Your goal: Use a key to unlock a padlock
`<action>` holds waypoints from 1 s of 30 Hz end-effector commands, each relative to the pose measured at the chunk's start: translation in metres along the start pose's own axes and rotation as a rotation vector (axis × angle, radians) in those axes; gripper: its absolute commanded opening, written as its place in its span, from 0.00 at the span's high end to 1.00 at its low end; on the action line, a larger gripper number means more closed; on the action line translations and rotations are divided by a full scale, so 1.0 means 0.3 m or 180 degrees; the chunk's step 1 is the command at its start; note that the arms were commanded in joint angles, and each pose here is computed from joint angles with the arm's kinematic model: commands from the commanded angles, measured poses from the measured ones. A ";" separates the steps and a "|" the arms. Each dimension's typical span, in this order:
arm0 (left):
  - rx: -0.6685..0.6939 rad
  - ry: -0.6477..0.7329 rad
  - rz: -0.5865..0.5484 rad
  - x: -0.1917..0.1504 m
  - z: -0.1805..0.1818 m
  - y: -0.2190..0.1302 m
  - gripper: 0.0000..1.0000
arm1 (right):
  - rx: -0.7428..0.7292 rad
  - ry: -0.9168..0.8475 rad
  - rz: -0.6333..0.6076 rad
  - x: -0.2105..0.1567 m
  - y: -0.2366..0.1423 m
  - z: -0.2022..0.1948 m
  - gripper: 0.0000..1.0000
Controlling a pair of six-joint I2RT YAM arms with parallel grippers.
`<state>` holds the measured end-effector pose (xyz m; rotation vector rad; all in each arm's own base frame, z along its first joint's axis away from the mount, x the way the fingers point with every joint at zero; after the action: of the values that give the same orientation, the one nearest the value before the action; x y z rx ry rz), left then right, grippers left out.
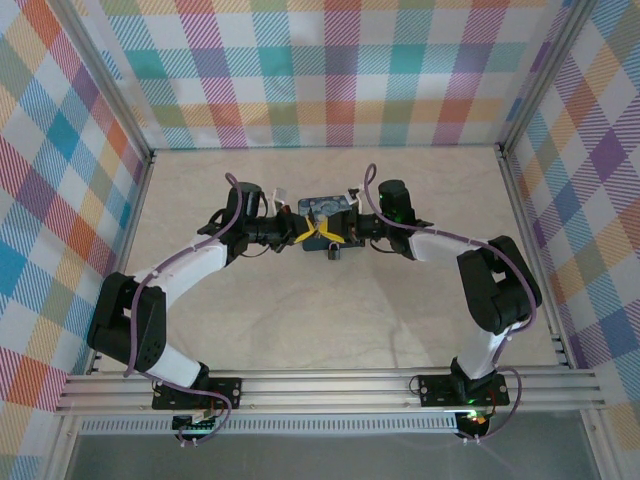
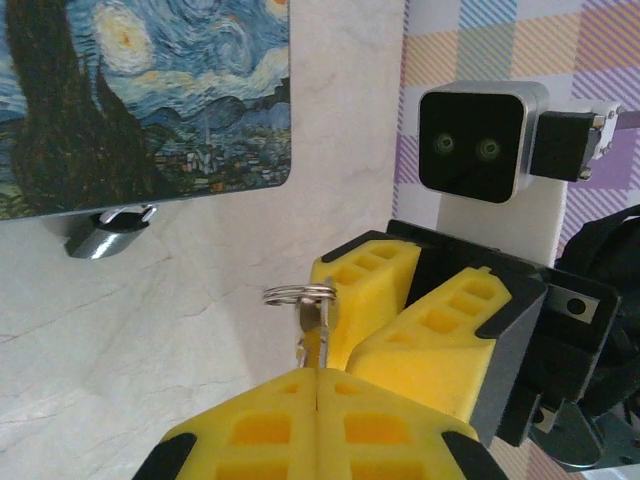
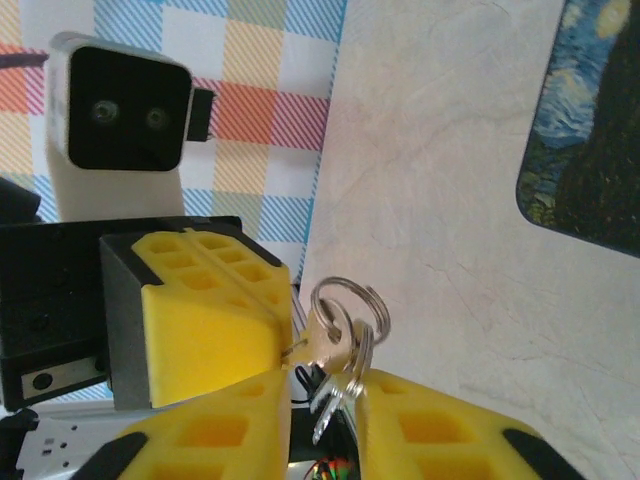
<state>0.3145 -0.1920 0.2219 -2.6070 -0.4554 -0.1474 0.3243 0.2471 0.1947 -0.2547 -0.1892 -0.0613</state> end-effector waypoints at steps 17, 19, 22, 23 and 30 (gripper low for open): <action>0.0427 -0.0276 0.0314 -0.023 -0.020 -0.030 1.00 | -0.1020 -0.2919 0.0009 -0.146 -0.104 0.067 0.50; 0.0382 -0.0354 0.0400 -0.024 -0.035 -0.026 1.00 | -0.1160 -0.3500 -0.0043 -0.178 -0.085 0.071 0.49; 0.0393 -0.0392 0.0481 -0.021 -0.061 -0.029 1.00 | -0.1423 -0.3824 -0.0193 -0.164 -0.077 0.073 0.50; 0.0397 -0.0396 0.0505 -0.021 -0.068 -0.030 1.00 | -0.1517 -0.3910 -0.0263 -0.155 -0.078 0.072 0.51; 0.0468 -0.0365 0.0599 -0.031 -0.100 -0.044 1.00 | -0.1944 -0.4593 -0.0682 -0.148 -0.064 0.085 0.51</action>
<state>0.3076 -0.1956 0.2495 -2.5076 -0.3111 0.0490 0.2687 0.2336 0.2005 -0.8012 -1.4559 -0.0495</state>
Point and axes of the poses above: each hand's point on the last joint's axis, 136 mm out from that joint toward the fingers, its own y axis out along the fingers, its own z axis along the line the jaws close on, x = y × z, the point moved 8 cm from there along -y, back along the fingers, and after that the axes turned 2 degrees about y, right-handed, at the moved point
